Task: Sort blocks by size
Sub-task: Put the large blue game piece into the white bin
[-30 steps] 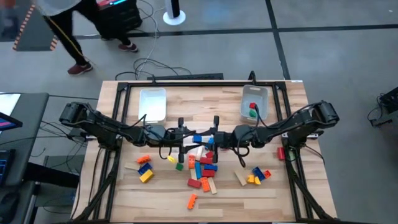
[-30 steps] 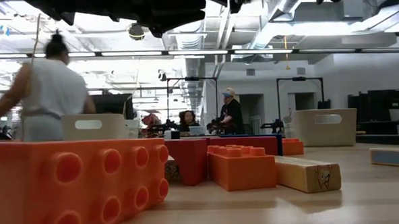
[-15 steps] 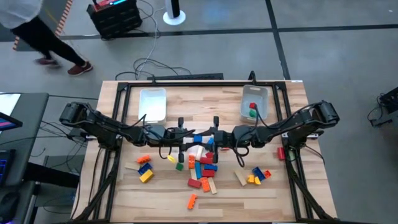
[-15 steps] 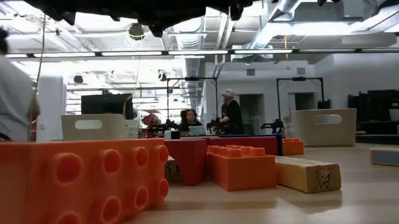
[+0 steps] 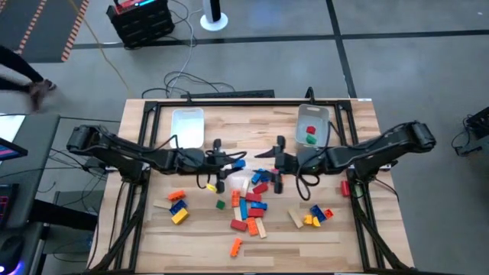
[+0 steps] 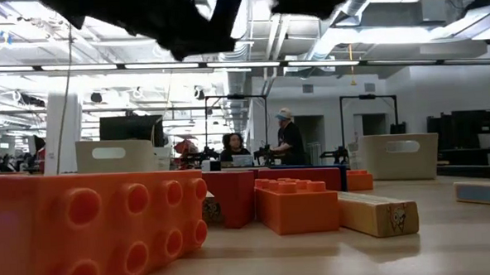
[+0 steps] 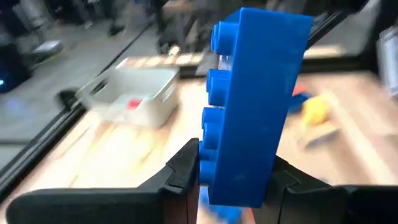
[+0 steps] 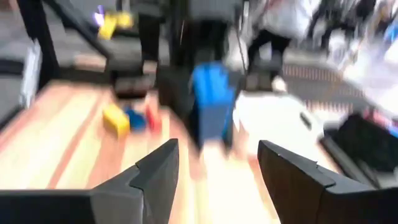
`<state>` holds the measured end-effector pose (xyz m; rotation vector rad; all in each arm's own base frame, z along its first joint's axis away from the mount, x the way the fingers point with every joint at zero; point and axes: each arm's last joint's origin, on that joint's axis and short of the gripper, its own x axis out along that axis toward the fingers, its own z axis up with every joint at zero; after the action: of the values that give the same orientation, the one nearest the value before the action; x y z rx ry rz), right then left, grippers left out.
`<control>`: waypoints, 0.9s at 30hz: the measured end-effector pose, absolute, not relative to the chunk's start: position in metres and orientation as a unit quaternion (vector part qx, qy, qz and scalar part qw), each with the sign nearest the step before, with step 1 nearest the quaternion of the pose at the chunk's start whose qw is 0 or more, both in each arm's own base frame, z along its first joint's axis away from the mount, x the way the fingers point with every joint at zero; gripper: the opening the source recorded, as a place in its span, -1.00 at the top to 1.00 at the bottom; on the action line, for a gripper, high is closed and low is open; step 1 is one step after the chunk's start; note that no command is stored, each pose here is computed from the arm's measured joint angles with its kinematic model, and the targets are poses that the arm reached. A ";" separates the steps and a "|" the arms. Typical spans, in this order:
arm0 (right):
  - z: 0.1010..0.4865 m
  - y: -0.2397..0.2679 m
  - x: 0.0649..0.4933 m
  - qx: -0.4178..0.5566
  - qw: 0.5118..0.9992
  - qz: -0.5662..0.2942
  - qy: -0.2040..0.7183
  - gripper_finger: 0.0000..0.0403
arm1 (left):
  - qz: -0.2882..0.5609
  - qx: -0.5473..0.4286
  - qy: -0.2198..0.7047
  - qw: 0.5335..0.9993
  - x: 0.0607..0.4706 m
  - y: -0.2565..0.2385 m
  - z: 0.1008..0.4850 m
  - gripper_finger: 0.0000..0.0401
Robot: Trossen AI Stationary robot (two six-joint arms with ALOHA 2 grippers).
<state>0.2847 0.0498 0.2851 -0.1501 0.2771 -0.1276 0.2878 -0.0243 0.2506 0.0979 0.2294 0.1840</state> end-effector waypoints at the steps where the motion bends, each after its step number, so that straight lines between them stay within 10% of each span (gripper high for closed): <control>1: 0.283 0.050 0.280 -0.070 0.982 -0.064 0.160 -0.24 | 0.109 0.054 0.130 0.984 0.284 -0.021 0.251 0.55; 14: 0.240 0.077 0.251 -0.038 0.944 -0.123 0.303 -0.24 | 0.429 0.041 0.376 0.820 0.215 0.051 0.228 0.54; 27: 0.244 0.095 0.247 -0.051 0.956 -0.125 0.261 -0.24 | 0.427 -0.066 0.446 0.784 0.195 0.121 0.211 0.53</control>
<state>0.2474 0.0953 0.2443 -0.1039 0.5300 -0.2541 0.1950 0.1206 0.2112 -0.1430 0.9626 0.9212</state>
